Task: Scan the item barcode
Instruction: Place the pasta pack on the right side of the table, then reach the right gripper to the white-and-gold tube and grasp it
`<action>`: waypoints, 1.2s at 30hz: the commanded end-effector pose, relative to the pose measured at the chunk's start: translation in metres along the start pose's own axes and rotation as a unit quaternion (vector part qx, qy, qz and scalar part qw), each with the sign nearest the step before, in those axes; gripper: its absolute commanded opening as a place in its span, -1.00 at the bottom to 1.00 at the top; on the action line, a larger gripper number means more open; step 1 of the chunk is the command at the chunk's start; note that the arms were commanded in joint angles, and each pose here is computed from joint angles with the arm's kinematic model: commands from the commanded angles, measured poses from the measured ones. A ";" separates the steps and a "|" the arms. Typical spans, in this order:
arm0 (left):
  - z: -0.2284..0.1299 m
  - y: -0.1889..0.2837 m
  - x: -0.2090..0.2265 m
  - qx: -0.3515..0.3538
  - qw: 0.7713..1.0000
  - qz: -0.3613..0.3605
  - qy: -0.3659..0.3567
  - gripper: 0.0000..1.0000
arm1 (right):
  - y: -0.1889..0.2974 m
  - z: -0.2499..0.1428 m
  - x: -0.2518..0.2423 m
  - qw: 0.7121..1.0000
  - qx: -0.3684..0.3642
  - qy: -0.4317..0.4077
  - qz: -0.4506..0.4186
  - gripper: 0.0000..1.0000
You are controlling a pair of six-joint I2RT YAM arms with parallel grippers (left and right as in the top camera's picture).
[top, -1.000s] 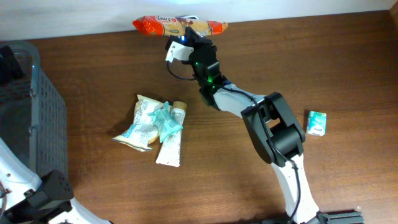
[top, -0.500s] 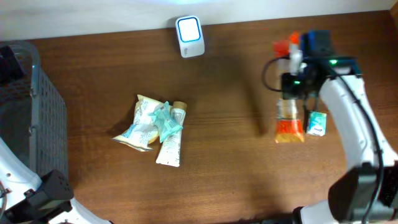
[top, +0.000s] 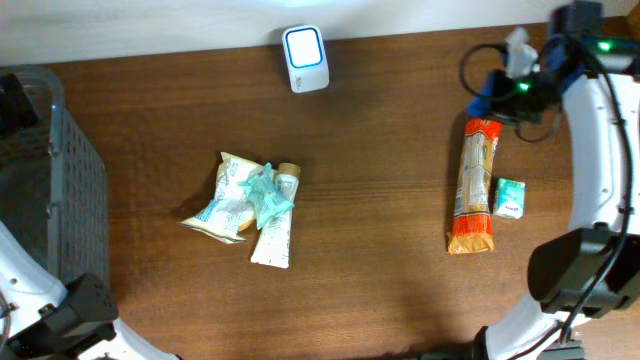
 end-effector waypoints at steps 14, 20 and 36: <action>0.001 0.002 0.000 -0.003 1.000 -0.005 -0.007 0.98 | -0.225 -0.057 0.198 0.956 0.211 0.146 0.140 -0.23; 0.001 0.002 0.000 -0.003 1.000 -0.005 -0.007 0.98 | -0.254 -0.139 0.201 0.919 0.345 0.143 0.124 -0.21; 0.001 0.002 0.000 -0.003 1.000 -0.005 -0.007 0.98 | -0.295 -0.112 0.186 0.960 0.242 0.120 0.069 -0.69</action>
Point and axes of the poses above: each gripper's point midway between its finger pads, its own y axis back along the fingers, its own x axis along the line the jaws close on, z = x × y, the point moved 9 cm from there along y, back along the fingers, and after that the axes turned 12 degrees about y, right-handed, at the moved point
